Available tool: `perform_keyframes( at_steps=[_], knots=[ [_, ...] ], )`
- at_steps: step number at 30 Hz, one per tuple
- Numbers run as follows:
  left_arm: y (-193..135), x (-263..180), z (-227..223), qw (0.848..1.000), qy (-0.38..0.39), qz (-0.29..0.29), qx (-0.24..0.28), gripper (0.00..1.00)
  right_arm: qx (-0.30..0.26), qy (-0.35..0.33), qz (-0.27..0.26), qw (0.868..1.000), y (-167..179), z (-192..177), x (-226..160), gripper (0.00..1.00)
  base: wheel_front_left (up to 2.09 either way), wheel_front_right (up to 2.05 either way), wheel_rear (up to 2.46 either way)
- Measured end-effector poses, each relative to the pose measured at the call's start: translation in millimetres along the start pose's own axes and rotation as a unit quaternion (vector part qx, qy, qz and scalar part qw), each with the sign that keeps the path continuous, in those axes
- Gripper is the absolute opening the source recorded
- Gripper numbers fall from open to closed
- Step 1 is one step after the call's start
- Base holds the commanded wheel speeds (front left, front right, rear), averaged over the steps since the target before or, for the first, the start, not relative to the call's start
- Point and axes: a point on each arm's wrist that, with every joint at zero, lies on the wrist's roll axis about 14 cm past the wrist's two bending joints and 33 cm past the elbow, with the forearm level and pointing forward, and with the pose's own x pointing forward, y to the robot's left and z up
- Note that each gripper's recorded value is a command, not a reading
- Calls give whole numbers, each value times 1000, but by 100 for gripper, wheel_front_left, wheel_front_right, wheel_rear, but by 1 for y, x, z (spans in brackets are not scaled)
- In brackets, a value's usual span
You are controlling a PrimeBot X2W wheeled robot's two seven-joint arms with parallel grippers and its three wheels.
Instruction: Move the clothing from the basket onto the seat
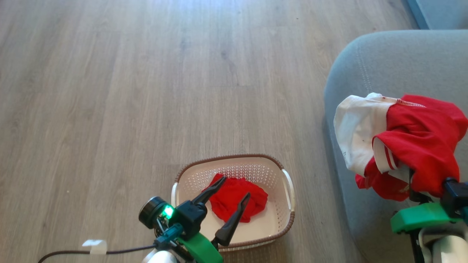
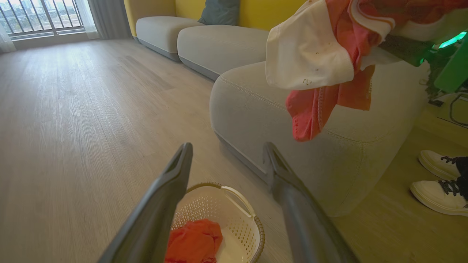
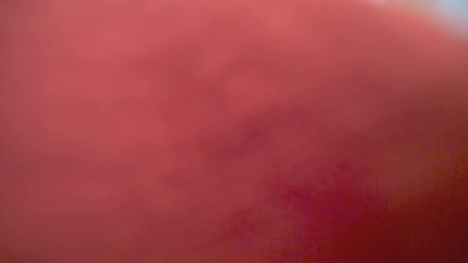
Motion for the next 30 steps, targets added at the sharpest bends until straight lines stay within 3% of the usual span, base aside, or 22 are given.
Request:
perform_keyframes(
  at_steps=[15, 30],
  knots=[
    [-33, 43, -4, 996, -2, -85, -15, 100, -27, -1, -77, 997, -52, 6, -19, 0, 0, 0, 0],
    [-89, 84, -15, 976, -6, -215, -25, 100, -45, 21, -188, 981, -118, 7, -69, 0, 0, 0, 0]
  ],
)
